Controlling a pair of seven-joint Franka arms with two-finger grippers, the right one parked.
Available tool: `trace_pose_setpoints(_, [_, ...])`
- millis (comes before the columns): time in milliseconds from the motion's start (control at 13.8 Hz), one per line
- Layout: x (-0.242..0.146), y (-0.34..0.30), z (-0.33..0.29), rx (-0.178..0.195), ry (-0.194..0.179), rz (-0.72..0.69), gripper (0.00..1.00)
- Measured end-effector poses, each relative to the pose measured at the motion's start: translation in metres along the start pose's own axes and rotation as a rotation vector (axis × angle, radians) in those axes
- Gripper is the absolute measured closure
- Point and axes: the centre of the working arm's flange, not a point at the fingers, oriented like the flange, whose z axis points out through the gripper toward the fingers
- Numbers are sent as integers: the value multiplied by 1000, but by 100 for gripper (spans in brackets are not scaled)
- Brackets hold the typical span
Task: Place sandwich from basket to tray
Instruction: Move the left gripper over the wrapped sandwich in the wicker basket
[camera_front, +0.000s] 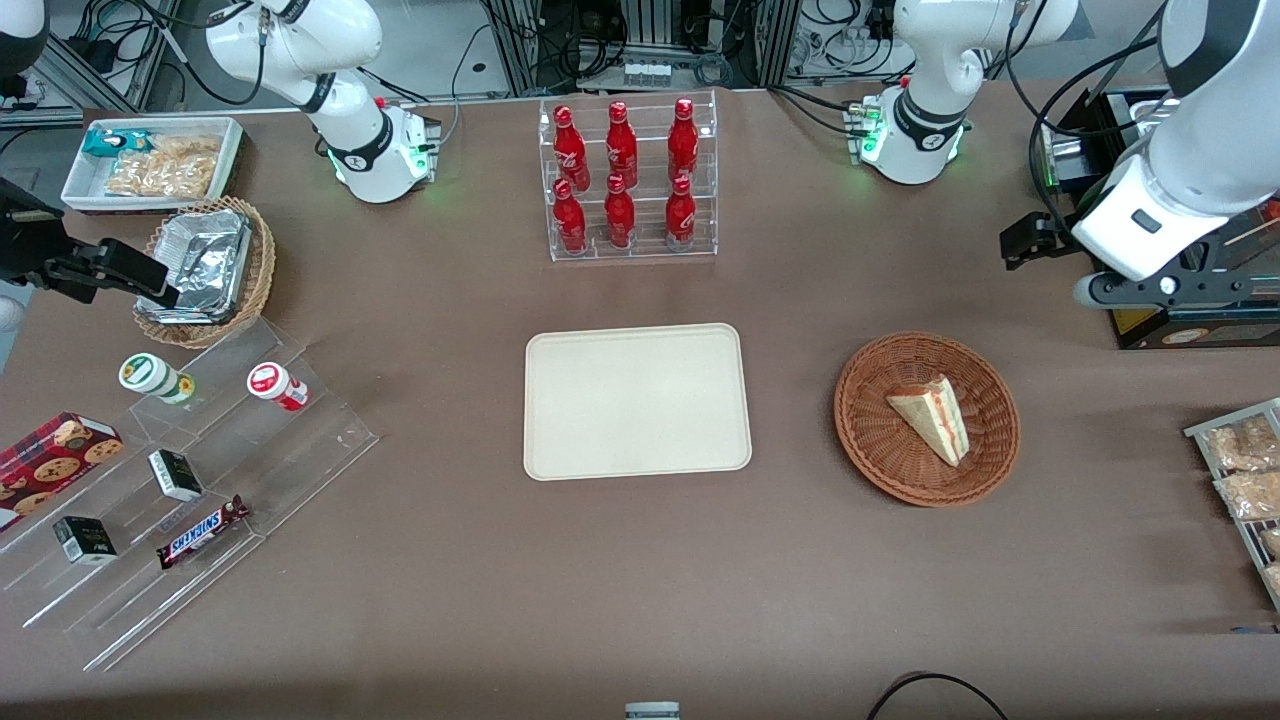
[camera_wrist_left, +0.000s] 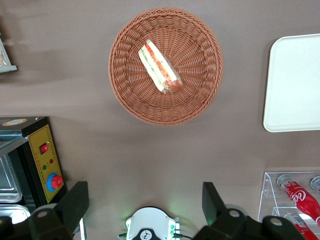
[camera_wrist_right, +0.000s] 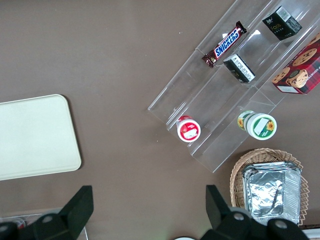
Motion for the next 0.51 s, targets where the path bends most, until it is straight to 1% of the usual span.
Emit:
trace_pose_setpoints(145, [2, -1, 3, 0, -6, -3, 0])
trace_pose_setpoints(218, [4, -1, 7, 1, -15, -4, 0])
trace_pose_setpoints(436, [23, 1, 39, 6, -69, -2, 0])
trace_pose_setpoints(509, [32, 2, 55, 6, -77, -1, 0])
